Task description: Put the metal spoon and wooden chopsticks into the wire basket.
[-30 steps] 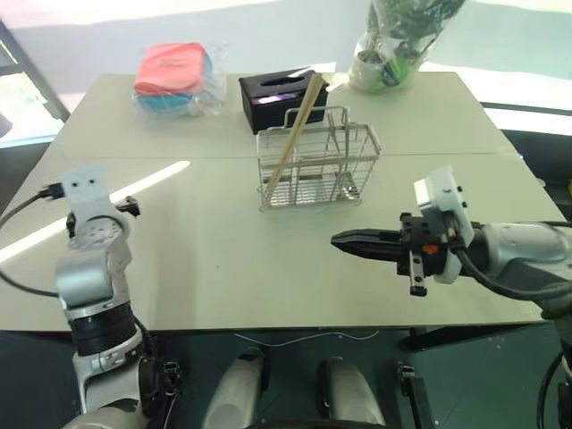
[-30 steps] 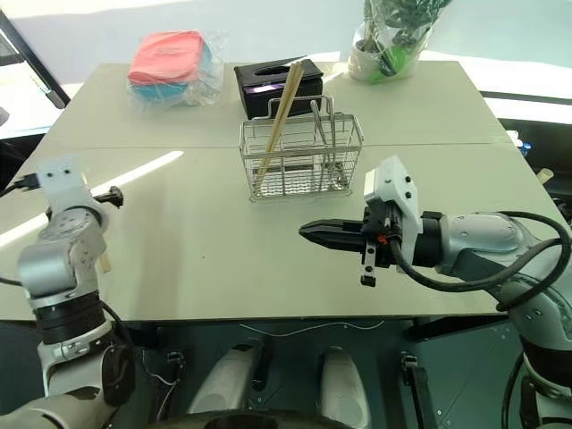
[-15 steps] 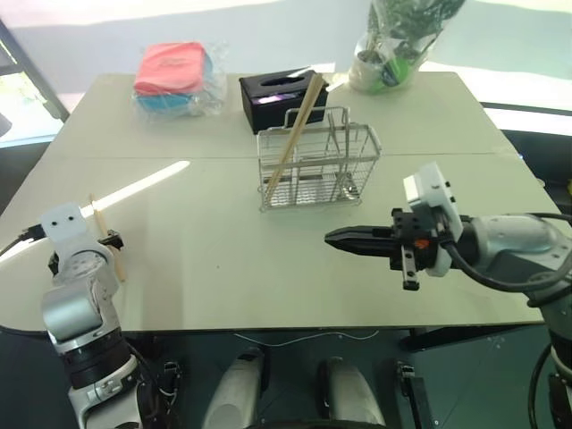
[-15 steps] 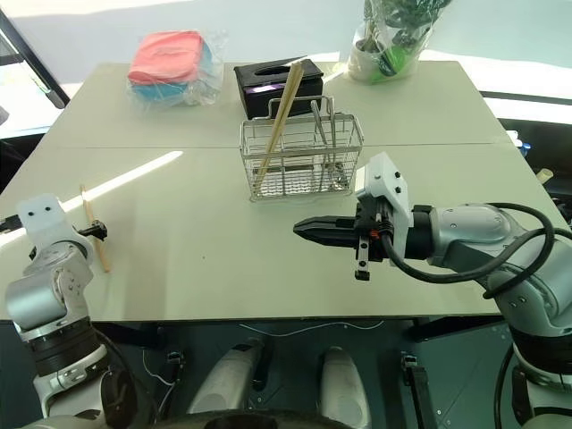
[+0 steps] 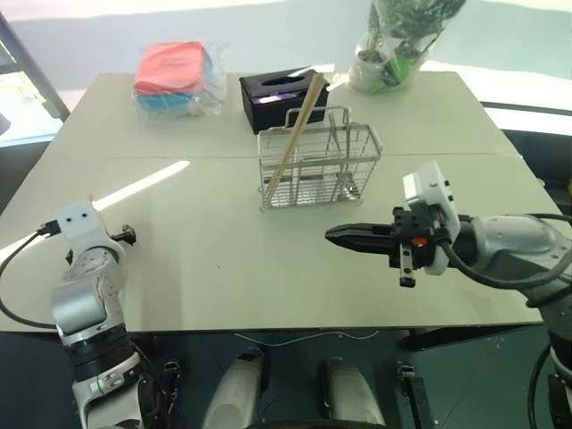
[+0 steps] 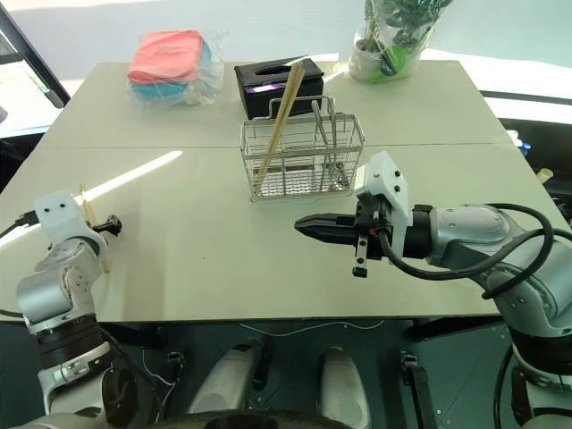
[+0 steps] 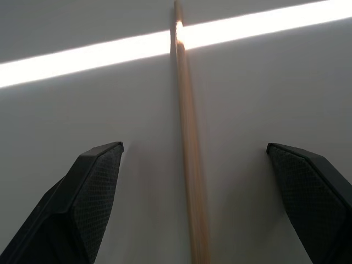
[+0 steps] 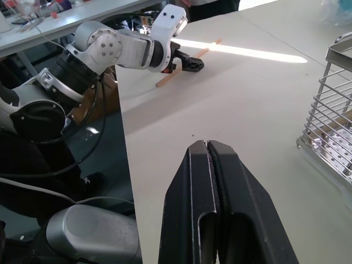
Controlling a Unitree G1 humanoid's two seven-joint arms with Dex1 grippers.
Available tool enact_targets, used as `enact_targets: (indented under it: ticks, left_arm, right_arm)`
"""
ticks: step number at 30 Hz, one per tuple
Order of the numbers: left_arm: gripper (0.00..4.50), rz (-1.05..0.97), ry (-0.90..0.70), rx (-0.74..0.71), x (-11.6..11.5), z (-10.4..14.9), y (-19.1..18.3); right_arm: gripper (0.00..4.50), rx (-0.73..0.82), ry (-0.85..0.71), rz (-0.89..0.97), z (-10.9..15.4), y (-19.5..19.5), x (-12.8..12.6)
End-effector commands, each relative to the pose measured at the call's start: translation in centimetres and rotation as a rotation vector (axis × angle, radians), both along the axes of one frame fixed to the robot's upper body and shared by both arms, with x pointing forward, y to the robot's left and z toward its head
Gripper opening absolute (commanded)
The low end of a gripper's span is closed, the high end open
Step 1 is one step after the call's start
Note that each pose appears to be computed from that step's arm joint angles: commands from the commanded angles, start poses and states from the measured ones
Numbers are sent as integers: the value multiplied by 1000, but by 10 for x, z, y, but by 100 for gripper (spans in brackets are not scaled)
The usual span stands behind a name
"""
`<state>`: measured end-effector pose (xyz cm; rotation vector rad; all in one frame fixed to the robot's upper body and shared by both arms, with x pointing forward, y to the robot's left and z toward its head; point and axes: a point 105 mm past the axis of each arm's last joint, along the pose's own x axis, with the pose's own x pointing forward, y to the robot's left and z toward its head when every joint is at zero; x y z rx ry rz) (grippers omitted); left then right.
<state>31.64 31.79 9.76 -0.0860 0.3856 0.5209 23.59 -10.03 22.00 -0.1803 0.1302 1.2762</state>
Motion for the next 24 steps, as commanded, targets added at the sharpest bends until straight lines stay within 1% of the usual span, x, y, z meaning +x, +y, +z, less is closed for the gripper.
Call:
enact_targets:
  ticks: [1,7,9,16,19,23,24]
  left_arm:
    - [444,-28,42,-58,0,-13,-10]
    - [444,73,117,-142,-18,-28,-3]
    - [444,88,125,-199,-24,-35,-3]
    - [444,102,129,-170,-31,-37,5]
    - [364,119,135,-164,-34,-36,9]
    - [174,139,150,-158,-38,-38,14]
    - [135,141,151,-157,-39,-38,14]
  right_arm:
    - [0,12,-66,1,11,0,-4]
    - [0,13,-85,-23,13,-4,0]
    - [0,13,-90,-30,13,-5,2]
    - [0,11,-98,-41,15,-8,5]
    - [0,10,-105,-48,17,-9,7]
    - [0,13,-111,-61,18,-11,10]
    - [0,13,-113,-64,19,-12,10]
